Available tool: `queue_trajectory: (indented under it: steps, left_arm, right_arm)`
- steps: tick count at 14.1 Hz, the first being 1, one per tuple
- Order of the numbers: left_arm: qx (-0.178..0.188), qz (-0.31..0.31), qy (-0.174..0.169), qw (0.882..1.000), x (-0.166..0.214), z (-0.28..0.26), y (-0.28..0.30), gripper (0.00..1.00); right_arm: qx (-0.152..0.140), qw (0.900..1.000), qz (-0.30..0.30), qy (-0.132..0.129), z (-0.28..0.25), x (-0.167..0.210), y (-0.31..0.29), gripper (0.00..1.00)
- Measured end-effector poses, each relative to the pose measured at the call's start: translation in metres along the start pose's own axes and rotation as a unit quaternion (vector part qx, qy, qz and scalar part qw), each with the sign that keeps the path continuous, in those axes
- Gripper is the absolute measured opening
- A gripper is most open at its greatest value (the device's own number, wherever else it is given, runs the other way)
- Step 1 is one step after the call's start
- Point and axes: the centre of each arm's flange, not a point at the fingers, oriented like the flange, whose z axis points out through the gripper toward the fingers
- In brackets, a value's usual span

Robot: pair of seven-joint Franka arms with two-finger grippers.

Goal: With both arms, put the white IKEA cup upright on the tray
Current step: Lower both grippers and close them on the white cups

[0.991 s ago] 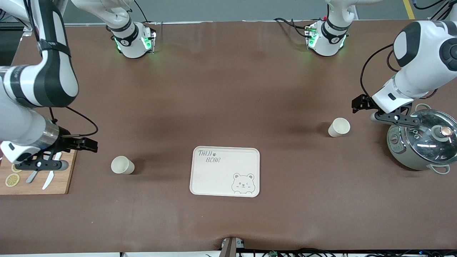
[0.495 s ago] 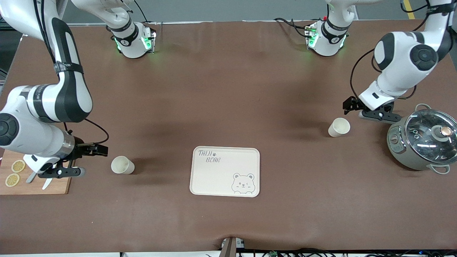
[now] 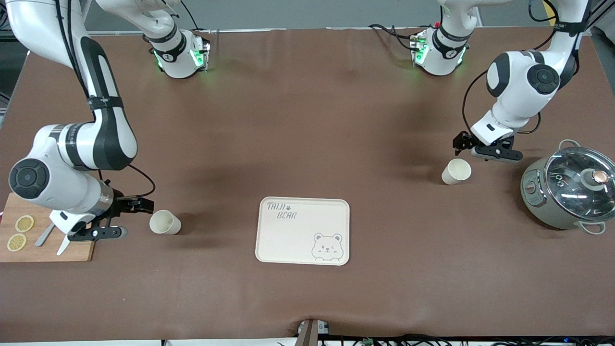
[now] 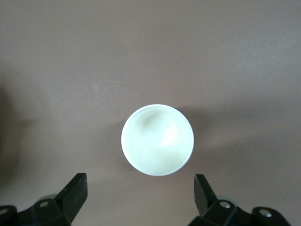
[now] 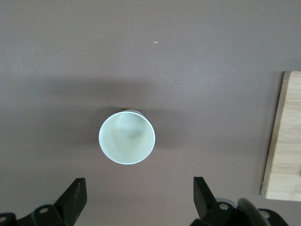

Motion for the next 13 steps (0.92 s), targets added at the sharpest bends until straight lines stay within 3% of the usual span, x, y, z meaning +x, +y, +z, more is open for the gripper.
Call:
queue_trajectory:
  steps: [9, 13]
  left_arm:
    - [0.002, 0.007, 0.02, 1.0, 0.0, 0.045, -0.011, 1.0]
    - [0.003, 0.013, 0.025, 1.0, 0.004, 0.061, -0.02, 1.0]
  right_arm:
    - [0.049, 0.997, -0.052, 0.024, 0.061, 0.004, 0.041, 1.0]
    - [0.052, 0.997, -0.059, 0.024, 0.076, 0.004, 0.052, 1.0]
